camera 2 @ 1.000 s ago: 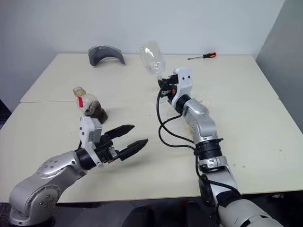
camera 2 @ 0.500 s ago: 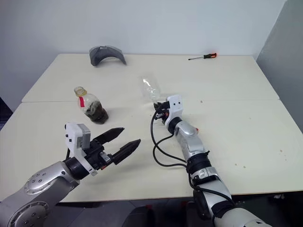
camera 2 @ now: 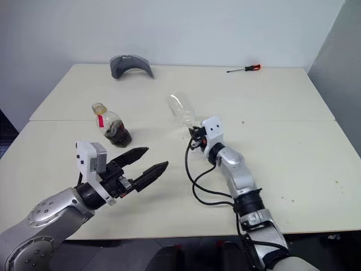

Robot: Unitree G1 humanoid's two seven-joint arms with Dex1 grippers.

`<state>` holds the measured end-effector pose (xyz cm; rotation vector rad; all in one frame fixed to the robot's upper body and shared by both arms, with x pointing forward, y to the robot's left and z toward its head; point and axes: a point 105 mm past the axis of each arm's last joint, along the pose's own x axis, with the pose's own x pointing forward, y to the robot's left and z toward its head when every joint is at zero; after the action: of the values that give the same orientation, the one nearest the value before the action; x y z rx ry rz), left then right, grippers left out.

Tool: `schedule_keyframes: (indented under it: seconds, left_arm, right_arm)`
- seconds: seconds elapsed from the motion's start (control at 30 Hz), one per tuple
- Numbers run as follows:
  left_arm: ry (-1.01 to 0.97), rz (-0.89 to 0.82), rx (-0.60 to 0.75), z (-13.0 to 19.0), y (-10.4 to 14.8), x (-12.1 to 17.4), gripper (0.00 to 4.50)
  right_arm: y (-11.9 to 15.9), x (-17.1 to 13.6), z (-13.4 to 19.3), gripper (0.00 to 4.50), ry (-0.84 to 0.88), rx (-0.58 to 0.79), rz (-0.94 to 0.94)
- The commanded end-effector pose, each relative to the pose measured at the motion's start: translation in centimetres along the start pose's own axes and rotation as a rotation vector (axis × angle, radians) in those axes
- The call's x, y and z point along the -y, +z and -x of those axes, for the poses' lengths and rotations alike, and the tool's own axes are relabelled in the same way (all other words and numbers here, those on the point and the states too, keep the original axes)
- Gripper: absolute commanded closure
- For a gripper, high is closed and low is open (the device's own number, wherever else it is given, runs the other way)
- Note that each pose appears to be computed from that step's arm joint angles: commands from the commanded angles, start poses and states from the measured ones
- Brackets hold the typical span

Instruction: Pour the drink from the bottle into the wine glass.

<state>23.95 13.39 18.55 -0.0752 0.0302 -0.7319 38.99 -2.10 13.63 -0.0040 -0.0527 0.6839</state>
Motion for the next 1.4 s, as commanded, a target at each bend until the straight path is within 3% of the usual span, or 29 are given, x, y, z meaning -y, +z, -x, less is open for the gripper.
schedule_keyframes:
  seconds: [0.03,0.3,0.47,0.6,0.7,0.87,0.97,1.23,1.37,1.4]
  left_arm:
    - [-0.019,-0.017,0.020,-0.3,0.7,0.2,0.00]
    - [-0.029,-0.016,0.020,-0.6,0.7,0.2,0.00]
    - [-0.037,-0.017,0.021,-0.9,0.8,0.2,0.00]
    - [-0.039,-0.020,0.020,-0.8,0.6,-0.1,0.00]
    - [-0.036,-0.020,0.025,-0.9,0.4,-0.2,0.00]
    - [-0.036,-0.018,0.028,-0.7,0.0,-0.2,0.00]
    - [-0.035,-0.019,0.031,-0.7,-0.1,-0.3,0.00]
    - [-0.043,-0.021,0.034,-0.7,-0.1,-0.2,0.00]
    - [-0.044,-0.023,0.033,-0.7,-0.1,-0.2,0.00]
    - [-0.044,-0.023,0.033,-0.7,0.0,-0.2,0.00]
  right_arm:
    - [-0.2,0.6,1.5,4.21,0.002,-0.057,0.013]
    - [0.3,0.6,2.4,4.21,0.022,-0.088,0.053]
    - [3.3,0.8,1.0,4.21,0.053,-0.030,0.162]
    - [6.8,2.2,0.1,4.21,0.075,0.015,0.422]
    - [7.5,3.5,0.0,4.21,0.087,-0.002,0.704]
    - [5.9,3.9,0.6,4.21,0.207,-0.067,1.098]
    - [2.5,4.3,1.5,4.21,0.318,-0.174,1.318]
    - [-0.6,5.4,2.0,4.21,0.361,-0.237,1.582]
    - [-1.1,5.6,2.0,4.21,0.358,-0.250,1.569]
    - [-1.1,5.6,2.1,3.87,0.358,-0.250,1.557]
